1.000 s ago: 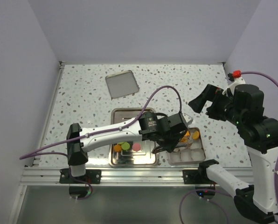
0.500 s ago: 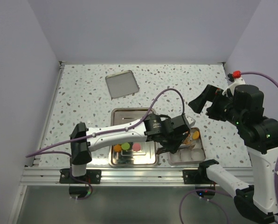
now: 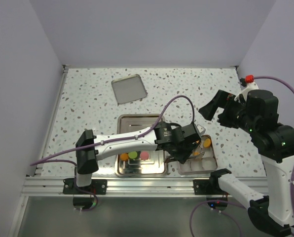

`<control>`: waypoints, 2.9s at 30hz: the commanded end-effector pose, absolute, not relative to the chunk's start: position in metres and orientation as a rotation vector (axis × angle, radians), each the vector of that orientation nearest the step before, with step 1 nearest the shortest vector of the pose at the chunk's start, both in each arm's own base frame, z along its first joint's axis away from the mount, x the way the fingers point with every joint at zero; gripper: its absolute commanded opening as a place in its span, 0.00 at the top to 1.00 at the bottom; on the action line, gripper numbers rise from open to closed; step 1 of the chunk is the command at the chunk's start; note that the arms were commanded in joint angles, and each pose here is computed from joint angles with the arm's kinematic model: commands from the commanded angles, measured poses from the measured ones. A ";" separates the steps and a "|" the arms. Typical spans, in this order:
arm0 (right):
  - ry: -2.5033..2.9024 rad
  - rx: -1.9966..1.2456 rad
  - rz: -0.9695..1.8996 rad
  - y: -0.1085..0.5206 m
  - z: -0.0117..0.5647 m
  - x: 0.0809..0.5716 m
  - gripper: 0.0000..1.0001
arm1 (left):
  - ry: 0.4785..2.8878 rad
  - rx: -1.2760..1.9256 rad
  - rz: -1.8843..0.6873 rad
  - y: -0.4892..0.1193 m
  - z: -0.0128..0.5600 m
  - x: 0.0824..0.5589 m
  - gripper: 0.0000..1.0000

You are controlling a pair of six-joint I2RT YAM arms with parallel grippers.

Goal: Pack the cookies

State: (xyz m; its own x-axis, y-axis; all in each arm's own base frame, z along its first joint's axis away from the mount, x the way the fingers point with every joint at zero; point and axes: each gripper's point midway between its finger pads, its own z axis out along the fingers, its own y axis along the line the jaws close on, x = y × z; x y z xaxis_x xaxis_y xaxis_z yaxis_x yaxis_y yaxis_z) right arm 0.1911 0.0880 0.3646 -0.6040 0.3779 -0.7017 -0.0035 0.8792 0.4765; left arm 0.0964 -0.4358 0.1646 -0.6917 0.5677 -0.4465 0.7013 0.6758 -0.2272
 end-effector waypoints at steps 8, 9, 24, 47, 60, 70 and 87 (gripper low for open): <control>2.164 0.233 0.536 0.088 0.363 0.191 0.01 | 2.517 0.969 -0.521 -0.439 0.164 0.107 0.46; 2.165 0.235 0.534 0.088 0.363 0.191 0.01 | 2.514 0.964 -0.521 -0.439 0.165 0.108 0.46; 2.176 0.232 0.539 0.090 0.359 0.193 0.01 | 2.486 0.772 -0.443 -0.377 0.222 0.129 0.46; 2.203 0.238 0.576 0.098 0.349 0.195 0.01 | 2.735 0.661 -0.223 -0.226 0.165 0.084 0.44; 2.209 0.238 0.565 0.096 0.347 0.195 0.01 | 2.767 0.710 -0.175 -0.230 0.140 0.083 0.44; 2.208 0.238 0.565 0.096 0.348 0.195 0.01 | 2.783 0.734 -0.146 -0.232 0.131 0.083 0.45; 2.186 0.233 0.578 0.098 0.361 0.197 0.01 | 2.671 0.725 -0.253 -0.272 0.186 0.107 0.61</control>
State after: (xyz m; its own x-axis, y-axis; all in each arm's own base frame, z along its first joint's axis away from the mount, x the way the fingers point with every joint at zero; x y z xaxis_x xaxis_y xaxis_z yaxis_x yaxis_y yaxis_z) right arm 0.1940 0.0931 0.3411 -0.6584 0.3489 -0.6669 0.0066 0.8887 0.4584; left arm 0.0906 -0.2485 0.1537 -0.8319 0.4740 -0.2885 0.5033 0.8635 -0.0326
